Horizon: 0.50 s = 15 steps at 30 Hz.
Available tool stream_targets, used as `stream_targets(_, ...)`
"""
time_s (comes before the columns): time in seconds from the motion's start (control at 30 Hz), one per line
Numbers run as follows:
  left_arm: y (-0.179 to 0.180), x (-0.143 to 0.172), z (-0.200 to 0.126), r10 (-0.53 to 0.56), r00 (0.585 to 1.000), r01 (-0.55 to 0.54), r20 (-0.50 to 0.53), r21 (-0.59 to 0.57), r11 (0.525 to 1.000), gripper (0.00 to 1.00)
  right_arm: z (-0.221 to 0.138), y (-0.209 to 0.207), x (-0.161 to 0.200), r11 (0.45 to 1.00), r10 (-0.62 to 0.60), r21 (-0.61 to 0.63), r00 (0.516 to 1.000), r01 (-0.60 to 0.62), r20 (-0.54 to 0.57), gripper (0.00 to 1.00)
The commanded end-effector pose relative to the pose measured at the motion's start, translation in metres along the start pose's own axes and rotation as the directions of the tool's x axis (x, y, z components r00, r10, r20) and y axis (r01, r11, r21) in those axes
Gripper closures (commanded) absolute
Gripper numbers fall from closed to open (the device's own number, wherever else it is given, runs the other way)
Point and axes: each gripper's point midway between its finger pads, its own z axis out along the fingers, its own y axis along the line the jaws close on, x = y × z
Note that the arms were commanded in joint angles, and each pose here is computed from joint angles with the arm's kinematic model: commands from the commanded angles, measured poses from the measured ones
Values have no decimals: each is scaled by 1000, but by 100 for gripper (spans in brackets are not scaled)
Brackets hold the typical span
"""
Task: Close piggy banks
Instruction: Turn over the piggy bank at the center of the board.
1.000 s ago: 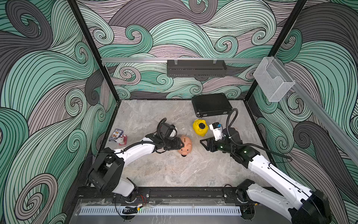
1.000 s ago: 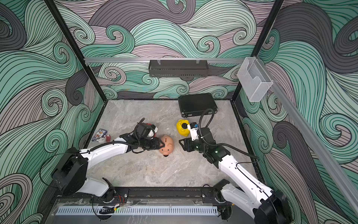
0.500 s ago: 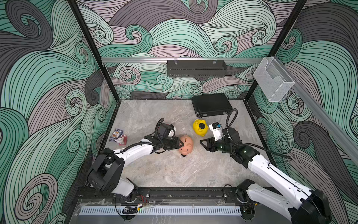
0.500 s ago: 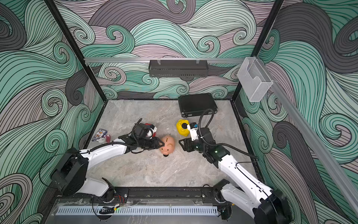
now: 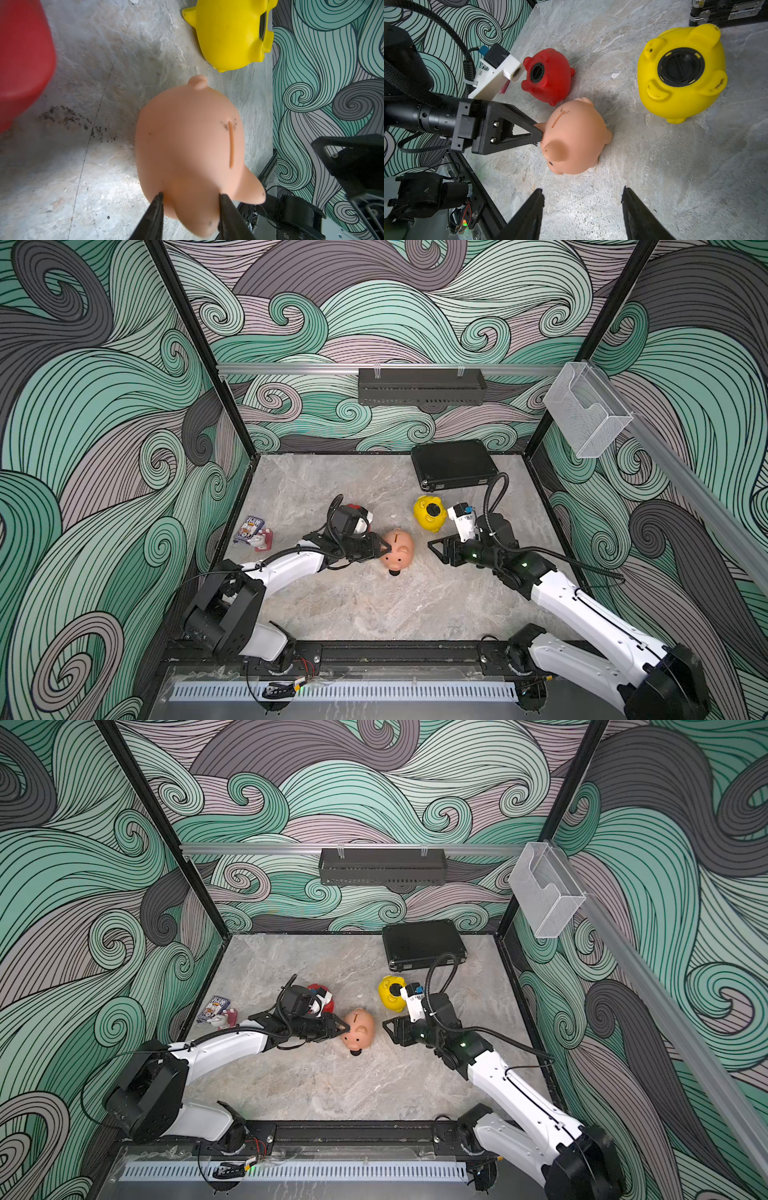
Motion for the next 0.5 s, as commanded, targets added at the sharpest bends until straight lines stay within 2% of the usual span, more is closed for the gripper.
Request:
stream_targets(0.0,19,11,-1,-55,998,53,-31,-48,997,60,1,3,-1,1000,-2,-15,1000,2,1,38)
stream_targets(0.47,31,7,-17,-73,997,73,2,-51,996,60,1,3,1,1000,1,-16,1000,-1,-6,38)
